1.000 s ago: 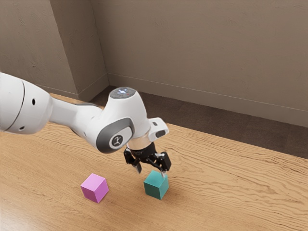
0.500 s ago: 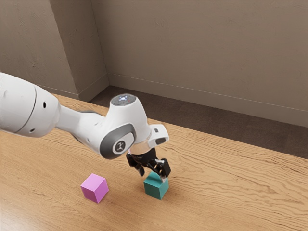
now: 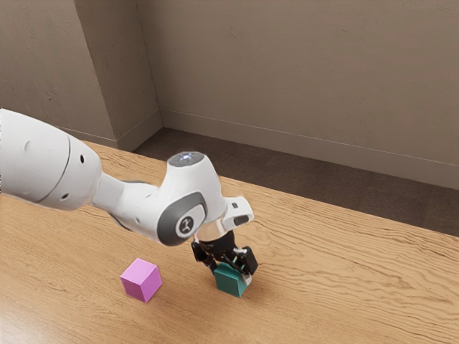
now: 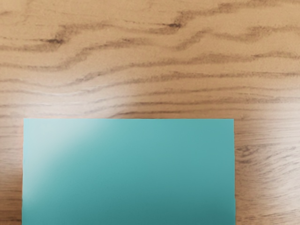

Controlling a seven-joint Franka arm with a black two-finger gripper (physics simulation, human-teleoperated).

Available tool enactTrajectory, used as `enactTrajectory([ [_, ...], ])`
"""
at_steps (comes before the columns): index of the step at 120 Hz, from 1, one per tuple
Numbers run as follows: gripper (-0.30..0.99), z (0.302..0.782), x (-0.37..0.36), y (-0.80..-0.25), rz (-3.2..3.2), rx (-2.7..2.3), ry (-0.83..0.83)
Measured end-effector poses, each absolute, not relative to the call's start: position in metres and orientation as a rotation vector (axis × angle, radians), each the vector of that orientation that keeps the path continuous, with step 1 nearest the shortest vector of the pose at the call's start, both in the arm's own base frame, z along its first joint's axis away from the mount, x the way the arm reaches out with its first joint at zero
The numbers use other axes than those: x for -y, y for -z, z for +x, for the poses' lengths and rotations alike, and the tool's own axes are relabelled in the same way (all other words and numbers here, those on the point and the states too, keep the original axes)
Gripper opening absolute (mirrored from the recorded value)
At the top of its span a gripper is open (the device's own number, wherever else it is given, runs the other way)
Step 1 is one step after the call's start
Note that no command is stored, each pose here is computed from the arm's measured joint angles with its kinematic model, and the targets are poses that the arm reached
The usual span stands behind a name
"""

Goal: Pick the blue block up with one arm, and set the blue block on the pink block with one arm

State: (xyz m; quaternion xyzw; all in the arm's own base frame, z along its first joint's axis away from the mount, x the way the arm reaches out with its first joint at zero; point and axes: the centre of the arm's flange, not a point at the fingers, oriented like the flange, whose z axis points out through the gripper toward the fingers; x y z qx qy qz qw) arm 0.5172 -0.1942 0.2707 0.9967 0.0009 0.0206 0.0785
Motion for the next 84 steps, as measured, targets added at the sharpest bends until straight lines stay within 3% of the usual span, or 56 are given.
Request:
enactTrajectory([
  [84,0.69,0.523,0.195,-0.26,2.994,0.118,-0.057],
])
